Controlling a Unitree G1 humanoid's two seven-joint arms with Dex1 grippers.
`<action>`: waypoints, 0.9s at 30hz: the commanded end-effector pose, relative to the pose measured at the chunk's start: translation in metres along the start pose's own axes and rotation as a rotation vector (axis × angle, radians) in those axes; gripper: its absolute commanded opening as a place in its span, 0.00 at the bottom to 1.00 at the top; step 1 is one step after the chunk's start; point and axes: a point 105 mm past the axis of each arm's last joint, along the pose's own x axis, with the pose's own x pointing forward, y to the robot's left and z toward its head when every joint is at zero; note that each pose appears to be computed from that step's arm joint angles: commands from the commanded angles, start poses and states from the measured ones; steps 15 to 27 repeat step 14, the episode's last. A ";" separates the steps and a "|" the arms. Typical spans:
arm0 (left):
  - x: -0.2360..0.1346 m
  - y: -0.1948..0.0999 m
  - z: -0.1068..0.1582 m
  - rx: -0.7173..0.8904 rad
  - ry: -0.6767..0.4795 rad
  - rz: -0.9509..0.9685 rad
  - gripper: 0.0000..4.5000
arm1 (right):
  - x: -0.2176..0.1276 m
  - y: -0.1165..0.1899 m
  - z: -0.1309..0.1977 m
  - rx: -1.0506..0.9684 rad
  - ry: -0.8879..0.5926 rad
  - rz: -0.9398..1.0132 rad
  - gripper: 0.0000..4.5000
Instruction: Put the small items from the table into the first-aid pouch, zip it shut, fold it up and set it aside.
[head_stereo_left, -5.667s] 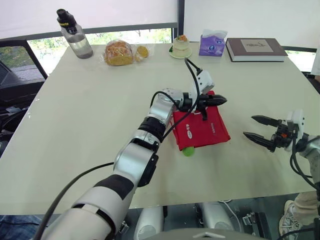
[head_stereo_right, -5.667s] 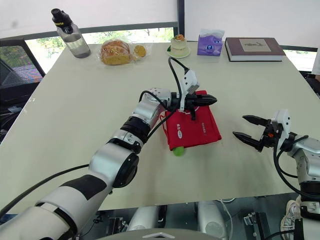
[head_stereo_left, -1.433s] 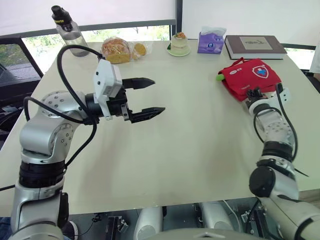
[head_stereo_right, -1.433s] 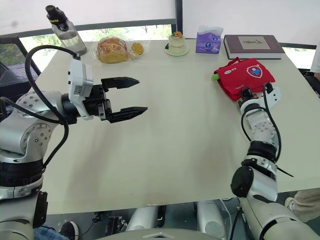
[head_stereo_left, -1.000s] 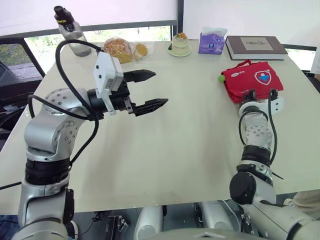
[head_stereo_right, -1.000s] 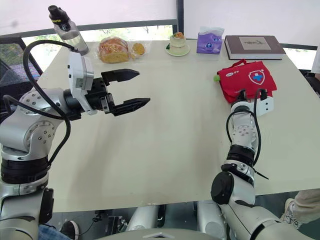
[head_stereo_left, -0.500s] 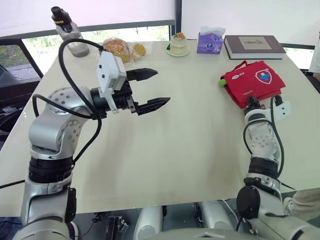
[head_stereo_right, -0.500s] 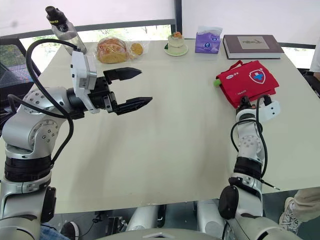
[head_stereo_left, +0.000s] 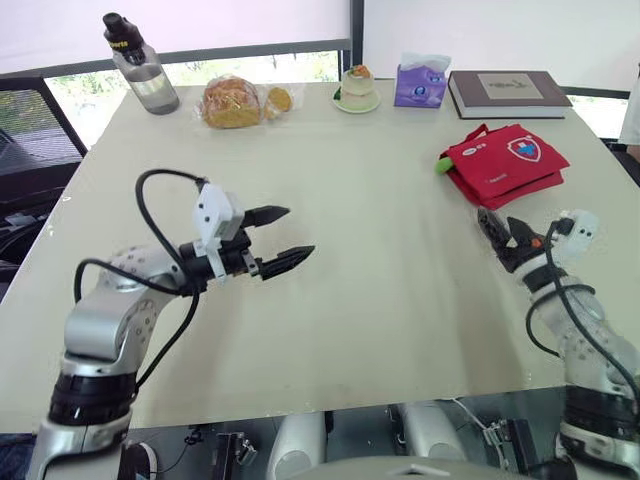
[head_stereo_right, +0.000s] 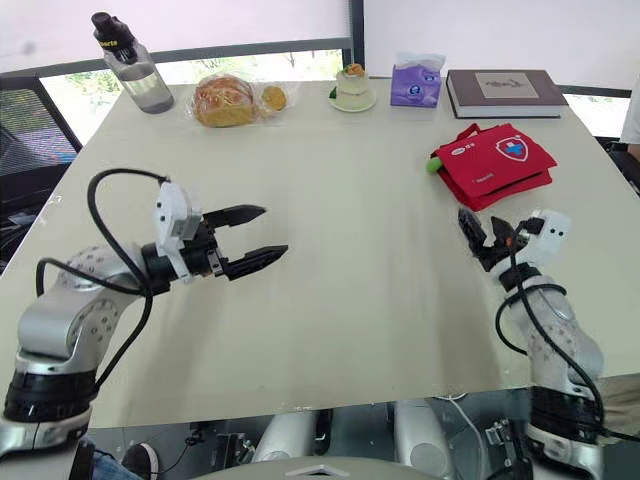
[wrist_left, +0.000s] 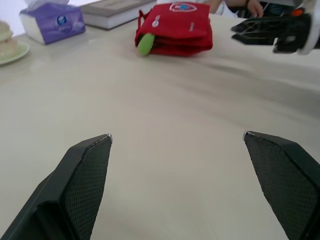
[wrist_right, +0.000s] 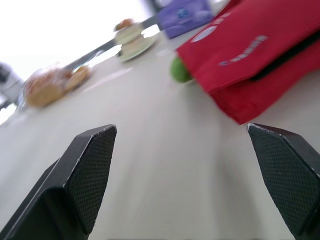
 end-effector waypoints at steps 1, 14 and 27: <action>-0.017 0.000 -0.002 0.034 0.004 0.078 1.00 | -0.014 0.014 0.019 -0.222 -0.025 0.183 0.99; -0.061 -0.014 -0.049 -0.053 0.113 0.209 1.00 | -0.078 -0.021 0.025 -0.432 0.136 0.374 0.99; -0.061 -0.014 -0.049 -0.053 0.113 0.209 1.00 | -0.078 -0.021 0.025 -0.432 0.136 0.374 0.99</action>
